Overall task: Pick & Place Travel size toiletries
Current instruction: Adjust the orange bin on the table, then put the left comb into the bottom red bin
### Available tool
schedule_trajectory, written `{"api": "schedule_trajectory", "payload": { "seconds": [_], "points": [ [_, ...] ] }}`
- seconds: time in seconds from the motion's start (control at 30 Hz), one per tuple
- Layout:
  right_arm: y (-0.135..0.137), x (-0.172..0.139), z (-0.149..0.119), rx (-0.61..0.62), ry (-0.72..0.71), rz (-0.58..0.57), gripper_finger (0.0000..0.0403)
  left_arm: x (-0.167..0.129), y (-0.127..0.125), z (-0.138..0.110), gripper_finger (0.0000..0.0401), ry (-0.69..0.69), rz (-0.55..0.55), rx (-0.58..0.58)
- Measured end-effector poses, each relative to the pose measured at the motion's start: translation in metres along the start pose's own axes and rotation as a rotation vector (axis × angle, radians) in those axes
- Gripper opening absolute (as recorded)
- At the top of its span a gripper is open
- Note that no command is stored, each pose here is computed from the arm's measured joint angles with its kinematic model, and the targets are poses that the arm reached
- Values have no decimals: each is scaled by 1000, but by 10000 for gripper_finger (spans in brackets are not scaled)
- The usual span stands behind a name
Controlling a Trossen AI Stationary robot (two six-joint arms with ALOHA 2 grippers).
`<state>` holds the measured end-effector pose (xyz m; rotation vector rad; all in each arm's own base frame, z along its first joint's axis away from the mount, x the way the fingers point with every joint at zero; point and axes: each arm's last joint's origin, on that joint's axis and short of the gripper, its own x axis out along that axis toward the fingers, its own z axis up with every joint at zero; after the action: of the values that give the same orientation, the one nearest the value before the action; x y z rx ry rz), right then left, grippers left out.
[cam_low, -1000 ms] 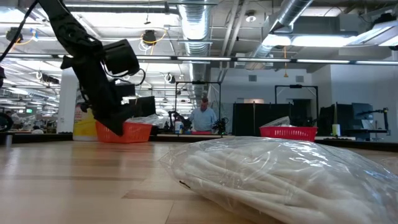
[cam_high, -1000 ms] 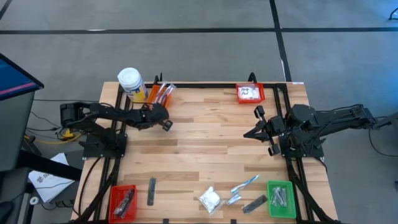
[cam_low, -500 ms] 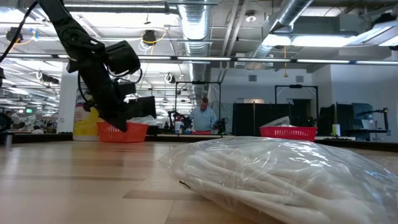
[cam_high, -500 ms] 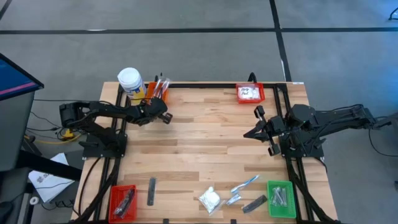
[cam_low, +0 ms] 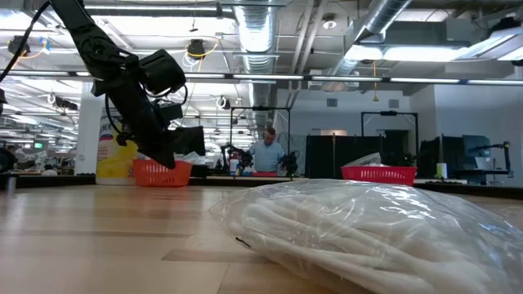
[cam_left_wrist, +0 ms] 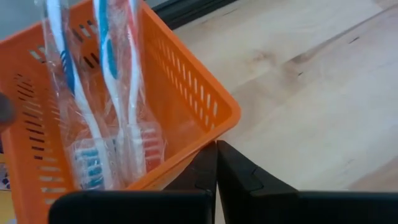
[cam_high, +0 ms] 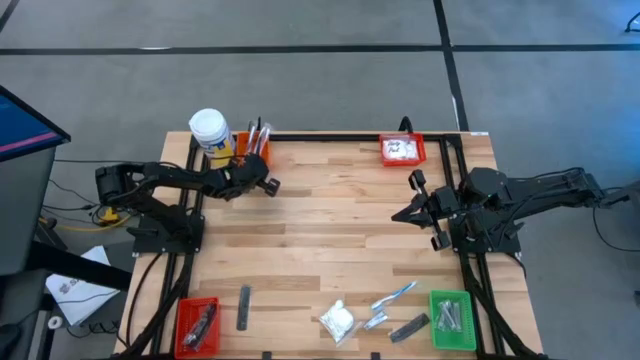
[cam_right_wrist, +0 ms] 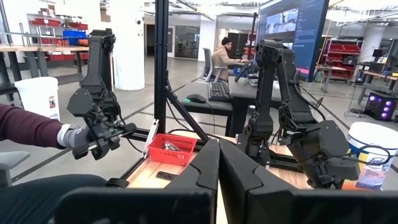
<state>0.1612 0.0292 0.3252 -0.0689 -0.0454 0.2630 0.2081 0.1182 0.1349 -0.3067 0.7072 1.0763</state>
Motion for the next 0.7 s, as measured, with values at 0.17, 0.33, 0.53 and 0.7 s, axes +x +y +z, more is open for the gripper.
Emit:
{"api": "schedule_trajectory", "payload": {
  "seconds": [0.17,0.33,0.53,0.7],
  "points": [
    [0,0,0,0,0,0,0,-1,-1,0,0,-1,-11,4],
    [0,0,0,0,0,0,0,-1,-3,0,1,15,-55,3],
    [0,0,0,0,0,0,0,-1,-6,-1,8,53,-163,-3],
    [0,0,0,0,0,0,0,-4,-11,-3,10,68,-217,4]
  ]
}}
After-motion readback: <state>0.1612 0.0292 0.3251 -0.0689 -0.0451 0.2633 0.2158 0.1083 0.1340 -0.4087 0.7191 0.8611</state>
